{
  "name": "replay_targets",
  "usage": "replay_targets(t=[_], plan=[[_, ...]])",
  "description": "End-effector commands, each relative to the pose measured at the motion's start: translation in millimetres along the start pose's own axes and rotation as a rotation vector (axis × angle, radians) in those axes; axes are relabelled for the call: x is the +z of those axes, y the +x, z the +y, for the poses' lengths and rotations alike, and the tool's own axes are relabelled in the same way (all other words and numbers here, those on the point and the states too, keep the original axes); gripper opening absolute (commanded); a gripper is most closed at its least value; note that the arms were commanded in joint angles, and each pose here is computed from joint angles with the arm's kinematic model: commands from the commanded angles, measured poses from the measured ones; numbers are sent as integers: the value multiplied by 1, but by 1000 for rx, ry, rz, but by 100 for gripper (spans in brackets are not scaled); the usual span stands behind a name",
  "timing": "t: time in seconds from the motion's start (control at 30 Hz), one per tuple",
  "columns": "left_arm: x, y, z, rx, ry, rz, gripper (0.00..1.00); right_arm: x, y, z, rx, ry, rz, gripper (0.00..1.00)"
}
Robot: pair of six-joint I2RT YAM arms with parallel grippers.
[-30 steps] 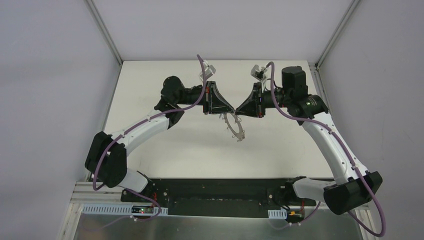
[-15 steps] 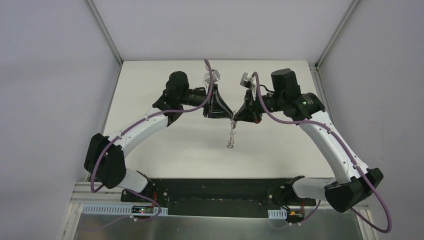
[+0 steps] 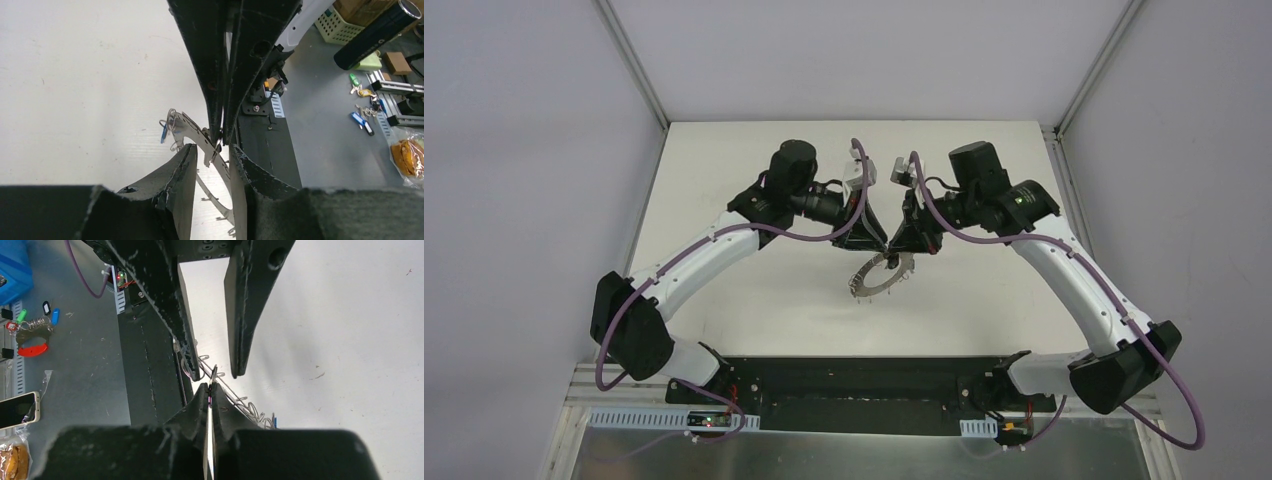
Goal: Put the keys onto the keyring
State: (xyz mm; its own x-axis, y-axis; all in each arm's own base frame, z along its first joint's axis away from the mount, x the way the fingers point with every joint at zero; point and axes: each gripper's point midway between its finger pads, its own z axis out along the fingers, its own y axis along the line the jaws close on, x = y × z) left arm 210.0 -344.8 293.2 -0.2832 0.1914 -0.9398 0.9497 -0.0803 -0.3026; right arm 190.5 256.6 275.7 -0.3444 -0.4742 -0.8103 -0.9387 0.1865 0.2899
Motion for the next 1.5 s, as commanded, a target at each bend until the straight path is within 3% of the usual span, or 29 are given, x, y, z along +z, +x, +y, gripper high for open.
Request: replay_targets(t=[0.0,0.33,0.53,0.77,1.07,1.47], plan=[[0,-9,-12,92,39,10,30,-7,-22,8,-57,-18,-53,0],[4,-11,-13,92,53,13,15,-3,-19,7,-38,-28,-47,0],[6,-10,-15,80,73,15,0,-3,-21,6,-28,-26,-56,0],[2,-11,-22,69,91,5,0,-13,-29,1,-2,3,-106,0],[-6,-53,-27,-9,118,-201,0,-41,-30,-4,28,30,-253,35],[-4,-65,-28,-95,152,-279,0,-44,-35,-3,-5,11,-288,43]])
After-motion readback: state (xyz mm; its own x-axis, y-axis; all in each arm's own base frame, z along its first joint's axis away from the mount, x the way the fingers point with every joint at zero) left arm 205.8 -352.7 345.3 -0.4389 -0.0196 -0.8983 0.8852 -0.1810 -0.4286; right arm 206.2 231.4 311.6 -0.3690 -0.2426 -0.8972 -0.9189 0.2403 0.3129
